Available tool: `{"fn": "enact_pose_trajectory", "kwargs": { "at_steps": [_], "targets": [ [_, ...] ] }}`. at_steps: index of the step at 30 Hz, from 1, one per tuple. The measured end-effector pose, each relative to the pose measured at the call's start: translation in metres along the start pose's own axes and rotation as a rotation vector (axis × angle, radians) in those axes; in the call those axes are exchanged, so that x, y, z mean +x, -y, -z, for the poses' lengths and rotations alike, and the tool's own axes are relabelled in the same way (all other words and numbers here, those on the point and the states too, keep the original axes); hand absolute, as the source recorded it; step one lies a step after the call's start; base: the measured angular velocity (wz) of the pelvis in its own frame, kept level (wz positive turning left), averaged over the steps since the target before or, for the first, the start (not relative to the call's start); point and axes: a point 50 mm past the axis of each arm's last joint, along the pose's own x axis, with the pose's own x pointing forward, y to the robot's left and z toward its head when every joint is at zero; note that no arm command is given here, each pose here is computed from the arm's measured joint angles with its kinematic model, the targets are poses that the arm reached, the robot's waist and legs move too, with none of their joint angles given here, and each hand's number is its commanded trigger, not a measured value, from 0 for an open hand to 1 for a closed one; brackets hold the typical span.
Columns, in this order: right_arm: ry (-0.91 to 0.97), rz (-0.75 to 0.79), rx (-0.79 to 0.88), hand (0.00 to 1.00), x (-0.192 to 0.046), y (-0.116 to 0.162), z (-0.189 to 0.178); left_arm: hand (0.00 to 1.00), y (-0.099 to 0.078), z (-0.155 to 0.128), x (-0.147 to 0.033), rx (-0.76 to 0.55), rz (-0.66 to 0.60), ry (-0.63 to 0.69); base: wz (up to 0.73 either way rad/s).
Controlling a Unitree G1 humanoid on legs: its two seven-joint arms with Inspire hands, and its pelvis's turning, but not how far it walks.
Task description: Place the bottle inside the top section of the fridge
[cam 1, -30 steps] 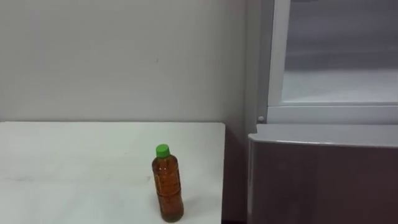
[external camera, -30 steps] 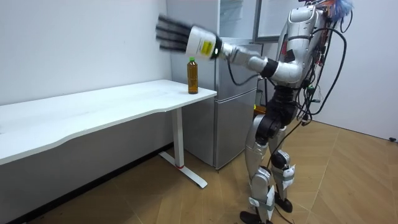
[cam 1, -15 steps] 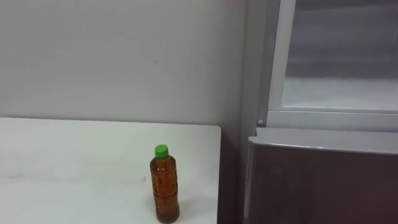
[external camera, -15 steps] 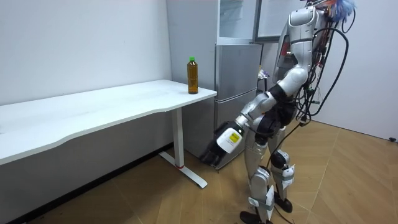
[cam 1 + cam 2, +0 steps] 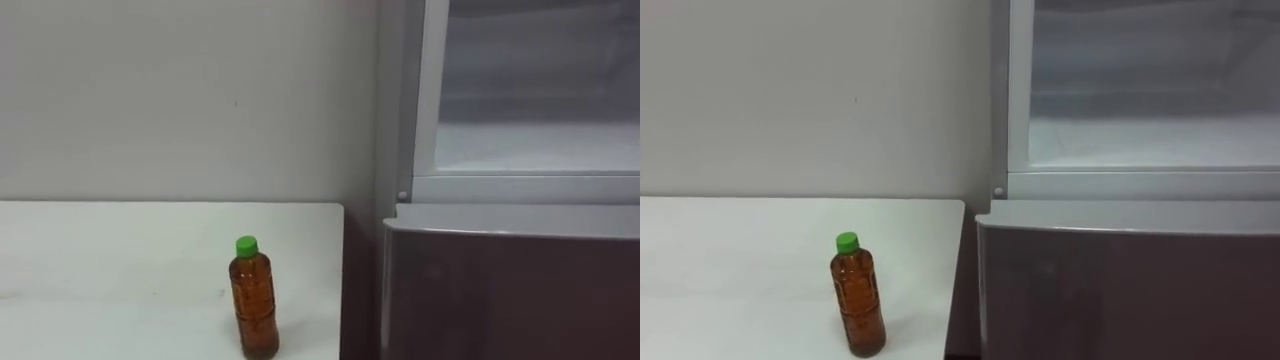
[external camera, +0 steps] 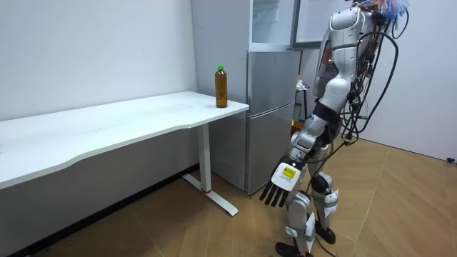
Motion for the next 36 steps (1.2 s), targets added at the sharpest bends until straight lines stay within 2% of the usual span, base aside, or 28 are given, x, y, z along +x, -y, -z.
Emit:
{"fn": "enact_pose_trajectory", "kwargs": {
  "at_steps": [4,9,23,36],
  "targets": [
    [0.0,-0.017,0.001,0.0,0.001,-0.003,-0.001,0.0,-0.004,-0.003,0.001,0.055,0.015,0.01,0.0],
    [-0.004,-0.021,0.013,0.0,0.001,-0.004,0.0,0.0,-0.001,-0.007,0.002,0.105,0.032,0.026,0.0],
    [-0.015,-0.024,-0.013,0.0,0.002,-0.006,0.001,0.0,-0.002,-0.005,0.002,0.117,0.046,0.013,0.0],
    [0.057,-0.036,-0.317,0.0,0.005,-0.02,-0.025,0.0,0.0,-0.005,0.002,0.186,0.076,0.032,-0.02]
  ]
}}
